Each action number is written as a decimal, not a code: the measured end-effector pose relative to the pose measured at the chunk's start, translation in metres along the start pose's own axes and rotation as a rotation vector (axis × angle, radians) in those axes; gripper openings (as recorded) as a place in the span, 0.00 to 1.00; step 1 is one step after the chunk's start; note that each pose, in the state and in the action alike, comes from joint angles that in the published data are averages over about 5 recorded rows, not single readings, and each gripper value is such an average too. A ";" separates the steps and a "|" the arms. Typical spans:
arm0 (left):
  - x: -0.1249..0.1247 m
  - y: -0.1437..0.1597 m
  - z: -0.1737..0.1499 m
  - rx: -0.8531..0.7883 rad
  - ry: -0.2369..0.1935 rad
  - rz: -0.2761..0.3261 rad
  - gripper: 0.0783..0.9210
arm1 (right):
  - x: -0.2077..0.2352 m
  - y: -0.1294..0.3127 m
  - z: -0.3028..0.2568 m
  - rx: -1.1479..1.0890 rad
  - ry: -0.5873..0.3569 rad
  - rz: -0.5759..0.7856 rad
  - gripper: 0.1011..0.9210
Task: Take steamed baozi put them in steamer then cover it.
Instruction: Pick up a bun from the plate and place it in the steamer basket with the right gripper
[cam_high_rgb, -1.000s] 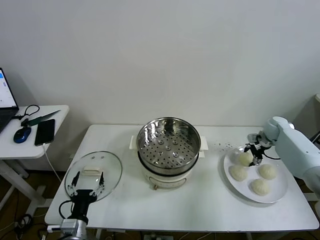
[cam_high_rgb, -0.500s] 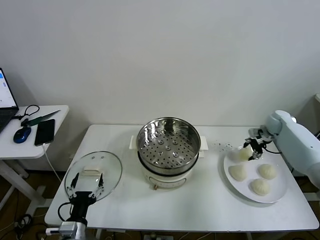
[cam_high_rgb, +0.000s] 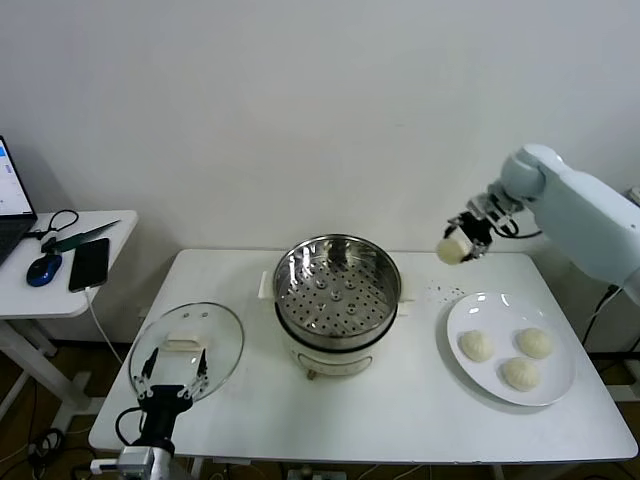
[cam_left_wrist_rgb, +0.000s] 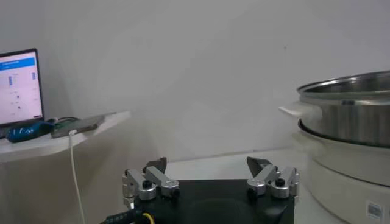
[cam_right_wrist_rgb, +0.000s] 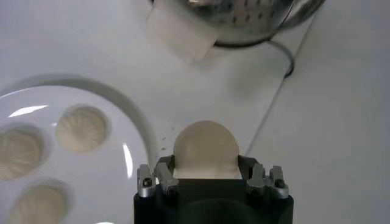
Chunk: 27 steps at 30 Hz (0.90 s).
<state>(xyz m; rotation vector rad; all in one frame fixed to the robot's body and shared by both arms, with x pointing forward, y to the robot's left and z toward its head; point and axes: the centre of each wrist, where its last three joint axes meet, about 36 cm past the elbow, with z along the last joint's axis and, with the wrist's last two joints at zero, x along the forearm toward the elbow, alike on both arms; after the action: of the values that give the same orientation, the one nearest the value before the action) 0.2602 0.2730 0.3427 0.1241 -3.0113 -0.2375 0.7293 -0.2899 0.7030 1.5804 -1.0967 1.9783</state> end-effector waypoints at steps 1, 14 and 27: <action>0.000 0.000 0.000 0.000 0.000 0.000 0.88 | 0.004 -0.010 -0.010 0.043 0.002 0.003 0.70; 0.001 0.006 0.001 -0.010 0.011 -0.001 0.88 | -0.017 -0.095 -0.140 0.564 0.042 -0.028 0.70; 0.004 0.008 0.002 -0.006 0.020 -0.001 0.88 | -0.090 -0.111 -0.207 0.818 0.066 -0.087 0.71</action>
<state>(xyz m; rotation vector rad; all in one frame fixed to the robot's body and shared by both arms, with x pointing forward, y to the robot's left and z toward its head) 0.2555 0.2810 0.3425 0.1272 -2.9906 -0.2435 0.7013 -0.0472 0.6425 1.8452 -0.1508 2.5560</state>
